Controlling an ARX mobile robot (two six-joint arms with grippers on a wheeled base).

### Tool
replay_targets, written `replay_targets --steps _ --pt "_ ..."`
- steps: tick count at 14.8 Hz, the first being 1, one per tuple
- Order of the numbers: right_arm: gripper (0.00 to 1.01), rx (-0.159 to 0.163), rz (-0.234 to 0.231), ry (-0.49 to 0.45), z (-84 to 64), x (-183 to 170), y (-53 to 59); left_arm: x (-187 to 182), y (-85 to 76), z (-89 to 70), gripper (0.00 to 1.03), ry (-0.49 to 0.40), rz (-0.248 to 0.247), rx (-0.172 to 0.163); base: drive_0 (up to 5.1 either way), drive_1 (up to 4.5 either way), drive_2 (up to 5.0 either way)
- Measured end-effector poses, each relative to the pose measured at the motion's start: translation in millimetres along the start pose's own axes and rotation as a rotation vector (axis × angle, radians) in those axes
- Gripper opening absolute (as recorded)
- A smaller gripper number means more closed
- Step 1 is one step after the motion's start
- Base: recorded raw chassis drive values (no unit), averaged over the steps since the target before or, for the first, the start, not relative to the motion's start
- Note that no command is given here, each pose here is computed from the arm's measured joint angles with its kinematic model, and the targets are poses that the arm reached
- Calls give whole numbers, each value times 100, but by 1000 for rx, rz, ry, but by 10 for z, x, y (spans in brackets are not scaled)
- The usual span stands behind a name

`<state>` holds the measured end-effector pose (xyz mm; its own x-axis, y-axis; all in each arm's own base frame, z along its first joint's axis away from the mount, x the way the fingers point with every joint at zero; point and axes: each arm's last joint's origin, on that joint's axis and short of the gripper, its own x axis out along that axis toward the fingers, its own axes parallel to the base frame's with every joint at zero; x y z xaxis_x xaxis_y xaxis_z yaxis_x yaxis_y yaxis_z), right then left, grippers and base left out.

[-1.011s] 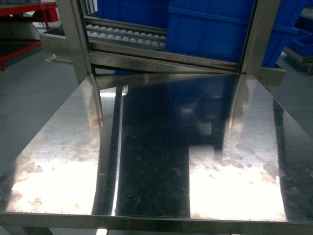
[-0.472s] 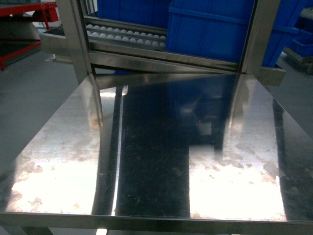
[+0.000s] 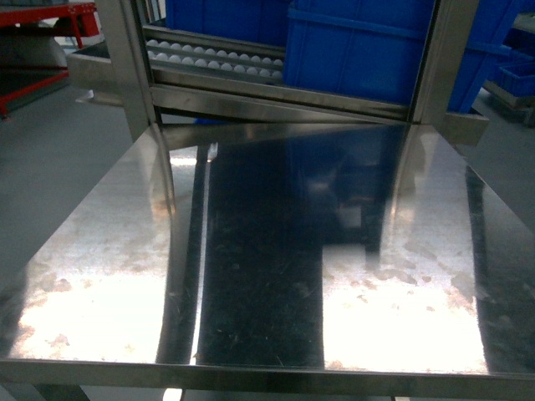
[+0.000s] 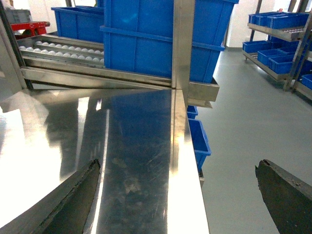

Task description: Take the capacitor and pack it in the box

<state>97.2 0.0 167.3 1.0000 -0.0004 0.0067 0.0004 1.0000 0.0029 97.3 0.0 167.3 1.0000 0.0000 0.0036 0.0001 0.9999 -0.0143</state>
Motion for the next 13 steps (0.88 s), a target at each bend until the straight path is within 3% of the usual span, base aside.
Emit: replay_targets --steps 13 --pt "98 -1 0 3 -3 0 0 0 0 -4 44 4 0 3 0 0 0"
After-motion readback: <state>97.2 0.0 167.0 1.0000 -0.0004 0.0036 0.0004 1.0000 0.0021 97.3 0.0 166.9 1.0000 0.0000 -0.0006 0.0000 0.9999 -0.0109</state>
